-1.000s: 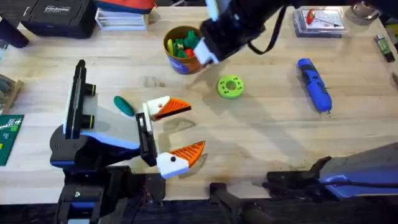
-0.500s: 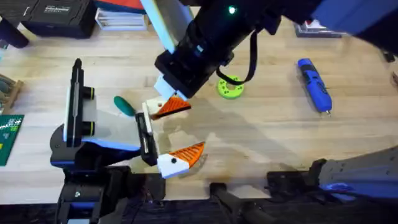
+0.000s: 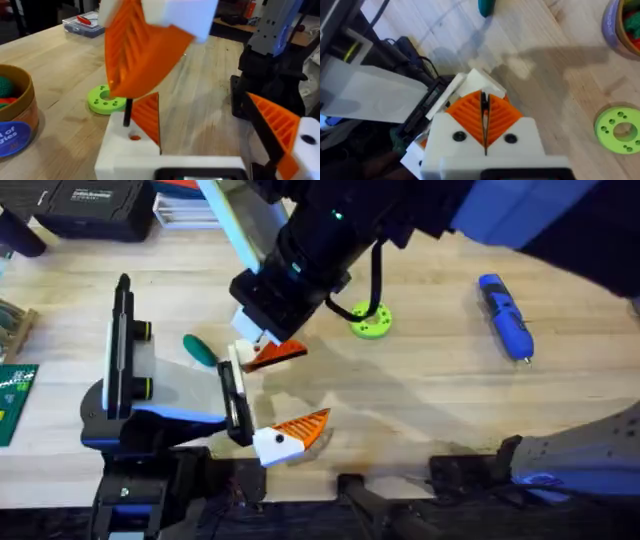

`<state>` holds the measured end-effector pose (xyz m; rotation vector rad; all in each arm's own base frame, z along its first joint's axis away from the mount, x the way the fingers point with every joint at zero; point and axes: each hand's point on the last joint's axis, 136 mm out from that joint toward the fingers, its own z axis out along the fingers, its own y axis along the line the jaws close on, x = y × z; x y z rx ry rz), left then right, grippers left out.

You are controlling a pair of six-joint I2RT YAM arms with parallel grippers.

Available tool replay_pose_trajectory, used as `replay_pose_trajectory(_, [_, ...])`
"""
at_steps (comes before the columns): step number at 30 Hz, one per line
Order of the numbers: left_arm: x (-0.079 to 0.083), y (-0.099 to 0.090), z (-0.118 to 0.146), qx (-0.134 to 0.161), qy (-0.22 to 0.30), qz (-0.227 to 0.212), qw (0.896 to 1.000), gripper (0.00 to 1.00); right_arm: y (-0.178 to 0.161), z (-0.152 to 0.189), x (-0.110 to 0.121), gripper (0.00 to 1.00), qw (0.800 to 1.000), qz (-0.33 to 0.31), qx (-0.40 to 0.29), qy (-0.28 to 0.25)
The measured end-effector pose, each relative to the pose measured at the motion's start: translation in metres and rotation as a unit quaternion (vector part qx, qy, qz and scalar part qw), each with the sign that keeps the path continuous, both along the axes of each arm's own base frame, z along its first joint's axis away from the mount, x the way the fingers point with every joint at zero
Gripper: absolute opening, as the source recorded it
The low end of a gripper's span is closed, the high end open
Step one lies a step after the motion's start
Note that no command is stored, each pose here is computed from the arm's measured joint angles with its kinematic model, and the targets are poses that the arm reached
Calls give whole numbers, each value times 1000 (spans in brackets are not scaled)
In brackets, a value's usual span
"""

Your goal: Pick up the gripper from the table and insert it into the empty holder that is missing its gripper. Then pick up a screw, insert it into the mounting hole, and use the screwdriver to tighten it. Finally, clean up the table by picking up the vegetable and placing it into the bucket.

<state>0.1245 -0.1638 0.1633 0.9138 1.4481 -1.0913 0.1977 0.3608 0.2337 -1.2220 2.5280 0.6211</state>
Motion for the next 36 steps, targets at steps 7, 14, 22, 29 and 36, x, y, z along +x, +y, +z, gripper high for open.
replay_pose_trajectory(7, [0, 0, 0, 0, 0, 0, 1000, 985, 1, 0, -1, 5, 1000, 2, 0, 0])
replay_pose_trajectory(14, [0, 0, 0, 0, 0, 0, 1000, 985, 3, -7, -5, 5, 1000, 5, -8, 9])
replay_pose_trajectory(22, [0, 0, -1, 0, 2, 0, 1000, 985, 5, -12, -5, 5, 1000, 7, -14, 13])
replay_pose_trajectory(29, [0, 0, -1, 0, 4, 0, 1000, 985, 6, -13, -7, 5, 1000, 10, -15, 13])
replay_pose_trajectory(36, [0, 0, -3, -2, 17, 1, 1000, 985, 10, -19, -6, 5, 1000, 9, -22, 12])
